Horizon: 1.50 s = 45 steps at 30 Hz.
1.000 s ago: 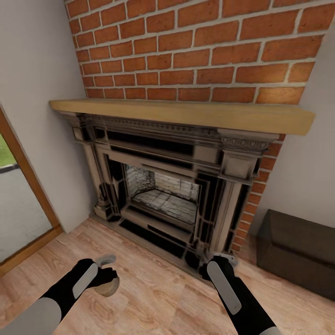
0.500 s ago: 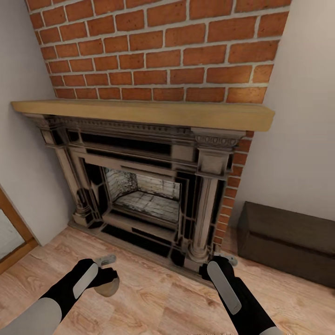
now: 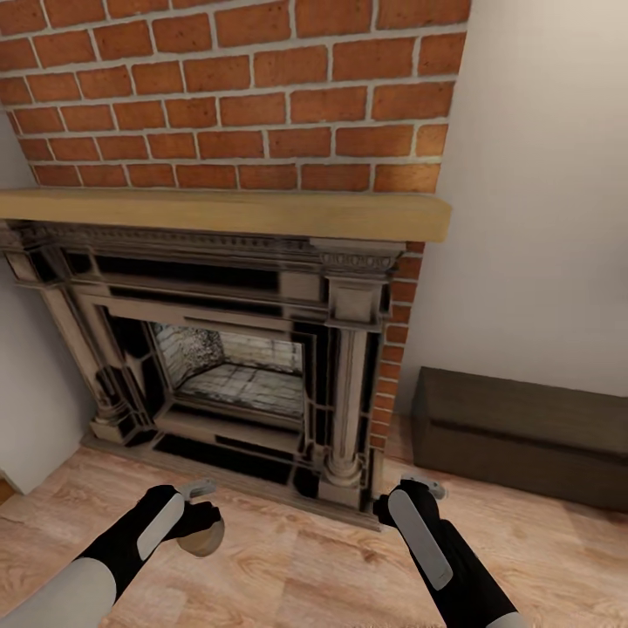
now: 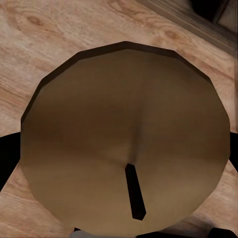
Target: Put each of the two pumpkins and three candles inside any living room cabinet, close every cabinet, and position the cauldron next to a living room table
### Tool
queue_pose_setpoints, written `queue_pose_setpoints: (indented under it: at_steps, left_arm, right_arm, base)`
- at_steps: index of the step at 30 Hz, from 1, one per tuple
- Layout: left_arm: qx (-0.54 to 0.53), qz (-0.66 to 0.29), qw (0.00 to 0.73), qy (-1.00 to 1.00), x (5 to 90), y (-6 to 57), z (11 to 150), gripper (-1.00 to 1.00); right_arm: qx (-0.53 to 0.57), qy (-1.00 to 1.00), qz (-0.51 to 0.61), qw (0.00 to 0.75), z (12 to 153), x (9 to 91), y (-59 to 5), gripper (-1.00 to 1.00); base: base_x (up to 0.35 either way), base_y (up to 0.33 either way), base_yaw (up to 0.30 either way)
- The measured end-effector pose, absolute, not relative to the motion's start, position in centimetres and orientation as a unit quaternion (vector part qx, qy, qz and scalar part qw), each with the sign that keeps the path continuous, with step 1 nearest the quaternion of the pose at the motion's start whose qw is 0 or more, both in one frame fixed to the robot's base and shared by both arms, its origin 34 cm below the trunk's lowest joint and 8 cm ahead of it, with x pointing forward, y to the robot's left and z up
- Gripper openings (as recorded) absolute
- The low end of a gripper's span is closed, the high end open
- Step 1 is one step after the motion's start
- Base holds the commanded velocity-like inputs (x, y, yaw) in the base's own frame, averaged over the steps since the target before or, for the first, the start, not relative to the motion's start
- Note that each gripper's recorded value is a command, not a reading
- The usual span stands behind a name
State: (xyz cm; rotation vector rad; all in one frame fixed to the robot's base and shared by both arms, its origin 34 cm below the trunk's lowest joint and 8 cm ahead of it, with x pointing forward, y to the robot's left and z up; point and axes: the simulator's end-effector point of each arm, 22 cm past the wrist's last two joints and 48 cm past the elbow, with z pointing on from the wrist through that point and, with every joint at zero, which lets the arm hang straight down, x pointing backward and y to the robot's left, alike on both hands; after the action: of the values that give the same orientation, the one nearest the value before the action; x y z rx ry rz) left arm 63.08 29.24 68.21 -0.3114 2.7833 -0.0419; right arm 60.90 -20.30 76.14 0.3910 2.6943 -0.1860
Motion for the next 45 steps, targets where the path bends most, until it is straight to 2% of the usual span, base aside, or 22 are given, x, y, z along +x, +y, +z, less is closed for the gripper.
queue_pose_setpoints:
  at_steps: [45]
  left_arm:
    - [-0.109,-0.014,0.167,0.98,62.94,29.12,68.06,-1.0]
  right_arm:
    - [0.14,0.967,-0.068,0.203,76.01,60.82,-20.35,1.0]
  base:
    - [0.0,0.0,-0.277]
